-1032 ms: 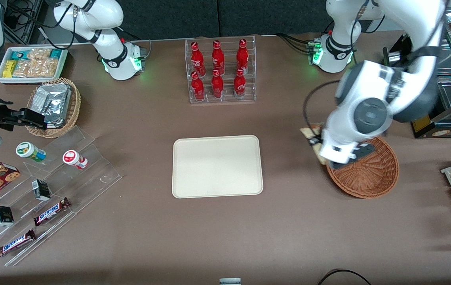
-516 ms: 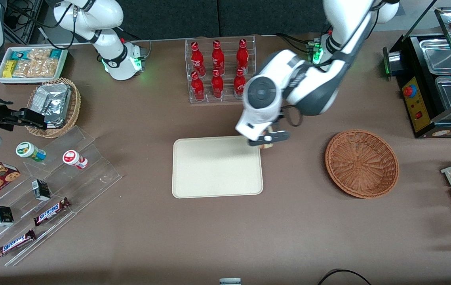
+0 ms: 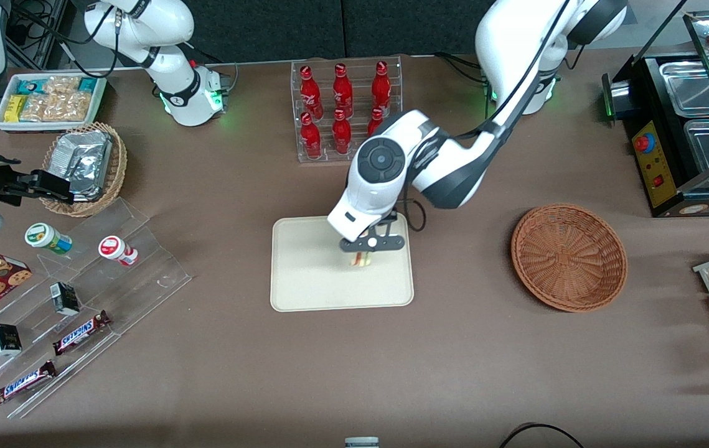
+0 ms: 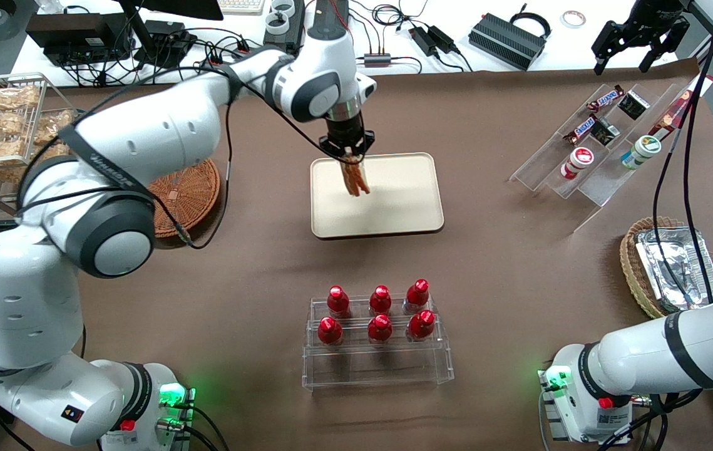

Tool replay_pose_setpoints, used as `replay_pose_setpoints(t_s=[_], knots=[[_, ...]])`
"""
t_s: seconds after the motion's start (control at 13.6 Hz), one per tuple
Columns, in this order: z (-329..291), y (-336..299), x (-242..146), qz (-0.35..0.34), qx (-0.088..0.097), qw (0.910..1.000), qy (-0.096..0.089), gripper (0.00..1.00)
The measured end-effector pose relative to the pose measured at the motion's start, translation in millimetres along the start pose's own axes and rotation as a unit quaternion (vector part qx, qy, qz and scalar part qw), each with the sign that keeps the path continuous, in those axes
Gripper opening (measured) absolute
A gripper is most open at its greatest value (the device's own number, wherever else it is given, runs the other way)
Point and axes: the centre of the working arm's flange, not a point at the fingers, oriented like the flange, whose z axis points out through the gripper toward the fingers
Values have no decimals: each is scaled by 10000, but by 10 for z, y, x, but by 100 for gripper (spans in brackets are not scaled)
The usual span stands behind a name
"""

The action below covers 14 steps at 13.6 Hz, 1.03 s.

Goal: Place sandwich from basket to tray
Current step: 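Carry the held sandwich over the cream tray with the left gripper, then lower the sandwich onto the tray and open the left gripper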

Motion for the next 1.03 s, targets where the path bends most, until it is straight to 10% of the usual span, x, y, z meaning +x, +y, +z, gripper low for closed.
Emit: replay_pose_setpoints(t_s=[0.52, 1.03], knots=[[905, 108, 103, 268, 410, 9988, -15, 15], [1033, 228, 315, 239, 289, 9992, 151, 15]])
